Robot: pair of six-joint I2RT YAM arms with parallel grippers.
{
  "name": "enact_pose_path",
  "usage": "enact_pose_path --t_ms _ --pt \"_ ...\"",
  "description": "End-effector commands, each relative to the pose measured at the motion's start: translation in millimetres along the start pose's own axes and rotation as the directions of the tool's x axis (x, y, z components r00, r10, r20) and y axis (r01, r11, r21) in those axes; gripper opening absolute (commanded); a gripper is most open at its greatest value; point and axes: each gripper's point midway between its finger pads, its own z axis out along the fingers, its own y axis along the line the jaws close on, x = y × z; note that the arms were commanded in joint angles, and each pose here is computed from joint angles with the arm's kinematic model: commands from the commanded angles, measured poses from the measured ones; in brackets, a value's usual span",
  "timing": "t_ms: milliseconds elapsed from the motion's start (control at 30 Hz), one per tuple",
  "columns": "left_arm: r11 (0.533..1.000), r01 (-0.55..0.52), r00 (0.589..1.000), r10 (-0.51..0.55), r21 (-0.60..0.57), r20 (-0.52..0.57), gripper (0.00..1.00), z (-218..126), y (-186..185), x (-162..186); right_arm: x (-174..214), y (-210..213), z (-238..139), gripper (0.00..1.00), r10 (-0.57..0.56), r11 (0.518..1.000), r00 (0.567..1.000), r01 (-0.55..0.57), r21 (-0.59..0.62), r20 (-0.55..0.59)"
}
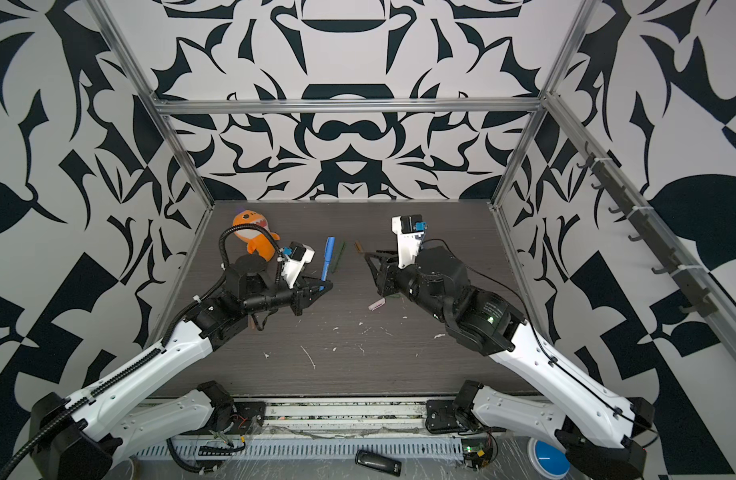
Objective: Insert the pens into the pen caps
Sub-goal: 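Lower the capped blue pen beside the green pen with the left gripper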
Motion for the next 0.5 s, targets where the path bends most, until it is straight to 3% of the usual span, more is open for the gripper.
enact_pose_path --t_ms 0,467 --pt "1.0 0.007 1.0 -0.006 -0.022 0.013 0.0 -4.2 1.8 -3.9 21.9 -31.4 -2.0 0.32 0.012 0.992 0.999 -0.008 0.126 -0.032" --pt "0.968 0.092 0.993 -0.108 -0.234 -0.056 0.0 17.9 48.5 -1.5 39.5 -57.5 -5.6 0.32 -0.02 0.976 0.999 0.029 0.216 -0.046"
